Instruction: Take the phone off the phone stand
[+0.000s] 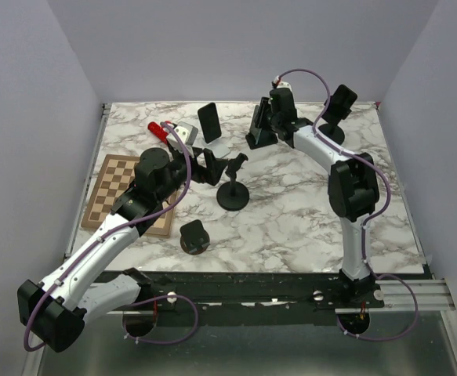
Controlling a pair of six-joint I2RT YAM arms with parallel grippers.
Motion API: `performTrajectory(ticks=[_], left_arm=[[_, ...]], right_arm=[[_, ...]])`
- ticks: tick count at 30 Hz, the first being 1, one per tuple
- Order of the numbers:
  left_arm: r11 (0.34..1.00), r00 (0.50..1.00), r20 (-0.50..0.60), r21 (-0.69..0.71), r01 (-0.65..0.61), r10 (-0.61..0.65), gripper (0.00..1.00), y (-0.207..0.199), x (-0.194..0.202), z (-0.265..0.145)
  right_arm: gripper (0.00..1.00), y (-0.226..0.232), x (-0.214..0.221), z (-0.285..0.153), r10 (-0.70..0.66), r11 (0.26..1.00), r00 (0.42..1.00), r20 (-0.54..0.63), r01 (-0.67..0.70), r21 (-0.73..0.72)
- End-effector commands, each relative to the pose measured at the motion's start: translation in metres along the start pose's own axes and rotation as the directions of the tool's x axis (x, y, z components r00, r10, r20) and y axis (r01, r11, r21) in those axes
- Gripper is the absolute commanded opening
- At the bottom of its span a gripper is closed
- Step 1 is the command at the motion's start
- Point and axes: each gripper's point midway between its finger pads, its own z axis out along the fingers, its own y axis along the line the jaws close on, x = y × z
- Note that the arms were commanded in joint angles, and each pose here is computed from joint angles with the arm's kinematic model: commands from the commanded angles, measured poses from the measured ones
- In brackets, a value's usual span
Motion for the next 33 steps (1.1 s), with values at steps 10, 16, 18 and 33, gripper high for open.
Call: performTrajectory(ticks=[10, 16, 18, 33], left_arm=[[0.999, 0.999, 0.031, 0.038, 0.008, -0.009, 0.96, -0.007, -0.009, -0.001], [0.999, 1.000, 0.030, 0.042, 0.009, -0.010, 0.96, -0.008, -0.009, -0.002], [0.999, 1.000, 0.028, 0.042, 0.009, -0.011, 0.96, -0.008, -0.008, -0.001], [0.998, 0.999, 0.020, 0.052, 0.030, -0.031, 0.96, -0.011, -0.008, -0.001]], right_arm=[[0.27, 0.006, -0.009, 0.005, -0.055, 0.998, 0.998, 0.009, 0.055, -0.003], [0.05, 0.016, -0.020, -0.003, -0.079, 0.996, 0.997, 0.013, 0.080, -0.045], [0.01, 0.021, -0.026, -0.009, -0.088, 0.994, 0.996, 0.015, 0.089, -0.067], [0.01, 0.005, -0.037, -0.112, -0.288, 0.957, 0.955, -0.071, 0.285, -0.052]])
